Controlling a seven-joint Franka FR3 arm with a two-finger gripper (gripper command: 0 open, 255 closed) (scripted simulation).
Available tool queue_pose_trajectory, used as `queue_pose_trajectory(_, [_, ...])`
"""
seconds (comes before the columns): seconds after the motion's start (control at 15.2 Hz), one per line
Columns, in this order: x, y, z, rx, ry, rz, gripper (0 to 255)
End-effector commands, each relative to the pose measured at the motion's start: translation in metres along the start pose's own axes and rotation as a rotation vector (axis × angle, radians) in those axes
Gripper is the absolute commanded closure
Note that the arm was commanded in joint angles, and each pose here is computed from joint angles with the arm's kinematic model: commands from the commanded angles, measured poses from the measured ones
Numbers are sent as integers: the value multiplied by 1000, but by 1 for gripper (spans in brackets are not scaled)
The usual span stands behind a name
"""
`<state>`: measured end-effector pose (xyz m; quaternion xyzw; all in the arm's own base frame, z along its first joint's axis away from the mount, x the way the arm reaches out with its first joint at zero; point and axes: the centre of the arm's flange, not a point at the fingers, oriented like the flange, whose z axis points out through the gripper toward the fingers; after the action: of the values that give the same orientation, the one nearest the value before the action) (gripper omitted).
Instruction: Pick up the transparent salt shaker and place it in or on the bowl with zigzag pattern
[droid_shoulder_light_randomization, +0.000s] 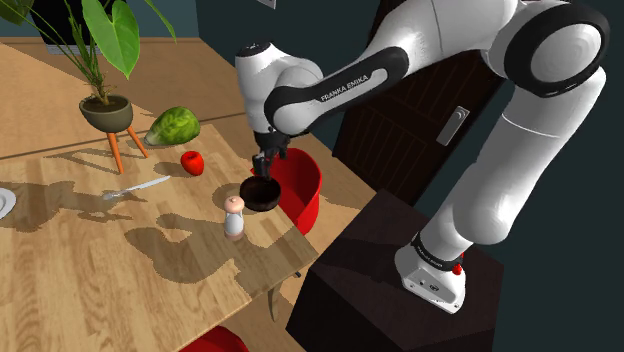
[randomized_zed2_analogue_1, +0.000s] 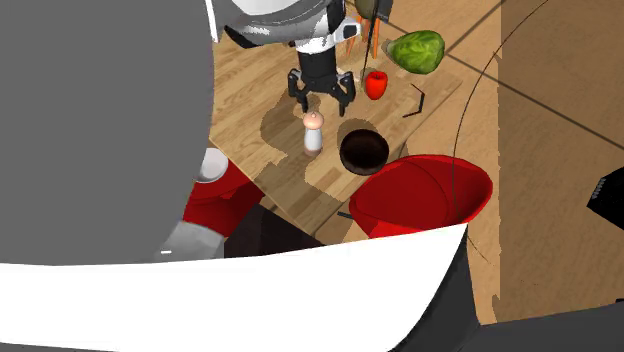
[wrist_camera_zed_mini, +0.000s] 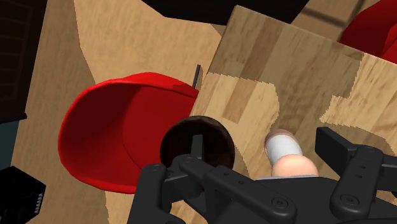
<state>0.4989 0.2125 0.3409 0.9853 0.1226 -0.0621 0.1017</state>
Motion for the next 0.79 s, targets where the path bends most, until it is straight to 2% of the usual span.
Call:
queue_pose_trajectory(0.0, [20, -16, 15, -7, -5, -8, 0])
queue_pose_trajectory(0.73, [116, -92, 101, -42, -30, -55, 0])
